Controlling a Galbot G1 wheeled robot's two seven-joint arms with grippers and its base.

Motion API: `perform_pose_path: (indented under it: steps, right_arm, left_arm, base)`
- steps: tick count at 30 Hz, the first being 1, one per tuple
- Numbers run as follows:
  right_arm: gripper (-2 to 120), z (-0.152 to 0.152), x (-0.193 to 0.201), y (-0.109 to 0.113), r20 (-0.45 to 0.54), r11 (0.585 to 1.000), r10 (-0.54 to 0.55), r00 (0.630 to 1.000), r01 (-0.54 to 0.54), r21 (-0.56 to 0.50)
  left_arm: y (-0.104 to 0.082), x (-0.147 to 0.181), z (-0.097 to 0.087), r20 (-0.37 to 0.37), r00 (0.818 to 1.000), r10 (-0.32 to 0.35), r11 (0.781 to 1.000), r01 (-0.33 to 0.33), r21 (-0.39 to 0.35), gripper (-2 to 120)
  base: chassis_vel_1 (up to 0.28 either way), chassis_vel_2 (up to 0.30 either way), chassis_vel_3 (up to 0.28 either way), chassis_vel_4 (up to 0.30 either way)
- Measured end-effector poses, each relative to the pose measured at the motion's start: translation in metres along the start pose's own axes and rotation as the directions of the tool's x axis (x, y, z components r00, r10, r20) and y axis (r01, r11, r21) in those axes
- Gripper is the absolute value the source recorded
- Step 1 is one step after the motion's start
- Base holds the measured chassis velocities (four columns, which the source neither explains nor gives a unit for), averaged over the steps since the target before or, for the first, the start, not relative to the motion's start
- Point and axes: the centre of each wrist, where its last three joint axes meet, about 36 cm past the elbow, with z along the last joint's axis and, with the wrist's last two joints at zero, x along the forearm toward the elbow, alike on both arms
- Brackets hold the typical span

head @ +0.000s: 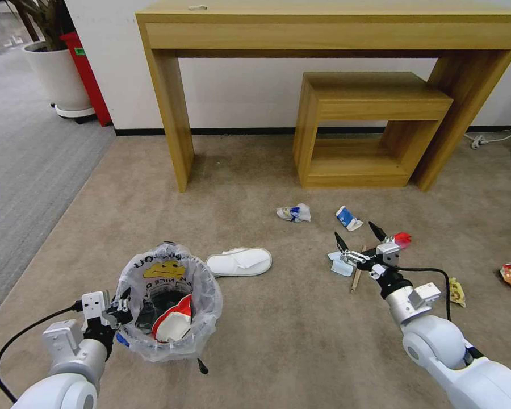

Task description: Pick up the trash bin and place the garbage on the floor into it.

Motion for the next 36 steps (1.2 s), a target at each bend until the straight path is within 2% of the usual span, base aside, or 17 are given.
perform_pose_path:
  steps: [36]
  right_arm:
    - [100, 0.0067, -0.0011, -0.0012, -0.005, 1.000, -0.024, 1.000, 0.024, 0.006]
  left_arm:
    - [0.0019, -0.0020, -0.0020, 0.004, 1.000, 0.002, 1.000, -0.003, 0.027, 3]
  base:
    - [0.000, 0.000, 0.000, 0.000]
